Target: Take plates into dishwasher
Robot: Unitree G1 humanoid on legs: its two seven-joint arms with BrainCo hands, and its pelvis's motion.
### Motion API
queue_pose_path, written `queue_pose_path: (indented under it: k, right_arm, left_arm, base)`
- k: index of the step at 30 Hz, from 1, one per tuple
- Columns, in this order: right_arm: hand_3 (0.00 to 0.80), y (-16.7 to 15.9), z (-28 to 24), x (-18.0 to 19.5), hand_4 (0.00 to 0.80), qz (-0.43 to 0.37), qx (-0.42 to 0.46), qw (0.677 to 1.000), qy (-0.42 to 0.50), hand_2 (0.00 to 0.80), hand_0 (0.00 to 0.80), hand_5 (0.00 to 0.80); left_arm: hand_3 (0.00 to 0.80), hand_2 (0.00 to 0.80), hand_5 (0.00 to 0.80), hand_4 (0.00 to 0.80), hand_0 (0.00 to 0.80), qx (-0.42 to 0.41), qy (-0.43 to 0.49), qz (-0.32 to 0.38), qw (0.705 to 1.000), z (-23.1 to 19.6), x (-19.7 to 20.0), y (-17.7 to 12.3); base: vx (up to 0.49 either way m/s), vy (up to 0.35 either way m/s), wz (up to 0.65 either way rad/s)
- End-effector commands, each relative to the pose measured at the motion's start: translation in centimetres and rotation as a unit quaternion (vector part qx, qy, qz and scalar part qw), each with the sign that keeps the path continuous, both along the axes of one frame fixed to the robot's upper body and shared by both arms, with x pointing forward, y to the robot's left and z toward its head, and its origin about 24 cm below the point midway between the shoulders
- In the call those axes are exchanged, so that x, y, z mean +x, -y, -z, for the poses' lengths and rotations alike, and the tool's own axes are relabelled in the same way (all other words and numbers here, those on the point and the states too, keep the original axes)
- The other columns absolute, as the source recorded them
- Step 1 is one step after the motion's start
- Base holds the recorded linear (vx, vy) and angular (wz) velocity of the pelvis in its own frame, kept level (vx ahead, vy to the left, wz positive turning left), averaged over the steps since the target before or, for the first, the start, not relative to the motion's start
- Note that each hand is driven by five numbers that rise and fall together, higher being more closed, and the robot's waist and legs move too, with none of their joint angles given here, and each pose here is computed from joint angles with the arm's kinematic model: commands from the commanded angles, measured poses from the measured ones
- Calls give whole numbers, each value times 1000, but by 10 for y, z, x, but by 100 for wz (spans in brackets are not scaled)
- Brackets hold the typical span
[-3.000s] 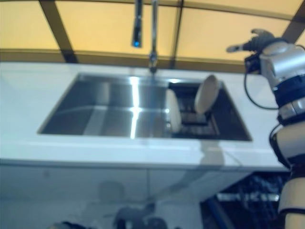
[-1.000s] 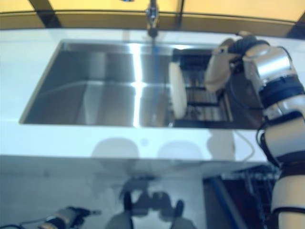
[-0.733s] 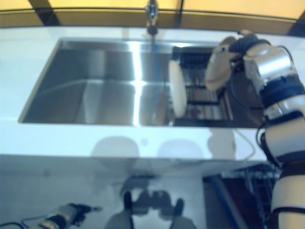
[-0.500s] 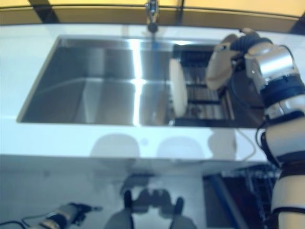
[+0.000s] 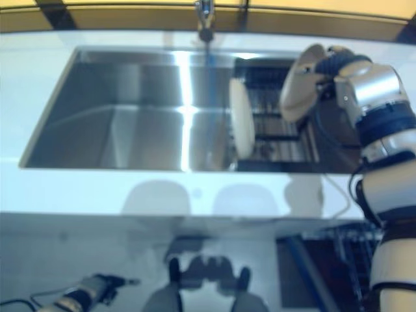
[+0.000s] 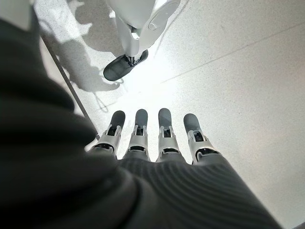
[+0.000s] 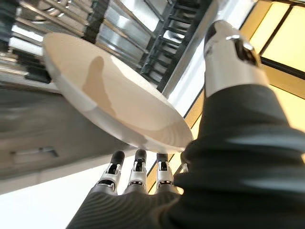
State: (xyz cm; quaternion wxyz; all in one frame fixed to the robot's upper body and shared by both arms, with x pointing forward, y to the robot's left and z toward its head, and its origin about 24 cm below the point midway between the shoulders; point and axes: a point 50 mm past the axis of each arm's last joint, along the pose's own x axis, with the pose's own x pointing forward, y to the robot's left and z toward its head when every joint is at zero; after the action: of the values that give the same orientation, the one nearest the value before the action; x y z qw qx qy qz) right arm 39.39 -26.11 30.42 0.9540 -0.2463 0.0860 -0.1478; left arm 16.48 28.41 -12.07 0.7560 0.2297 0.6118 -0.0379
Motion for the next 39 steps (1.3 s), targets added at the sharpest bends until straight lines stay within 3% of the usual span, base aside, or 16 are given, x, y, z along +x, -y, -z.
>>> queue_pose_path:
  k: [1, 39]
  right_arm:
    - [0, 10, -4, -4, 0, 12, -20, 1000, -11, 0, 0, 0]
    - [0, 40, -21, -18, 0, 67, -45, 997, -6, 0, 0, 0]
  left_arm:
    - [0, 0, 0, 0, 0, 29, 1, 3, 1000, -14, 14, -18]
    - [0, 0, 0, 0, 0, 23, -19, 16, 999, -8, -2, -21]
  base:
    - [0, 0, 0]
    - [3, 0, -1]
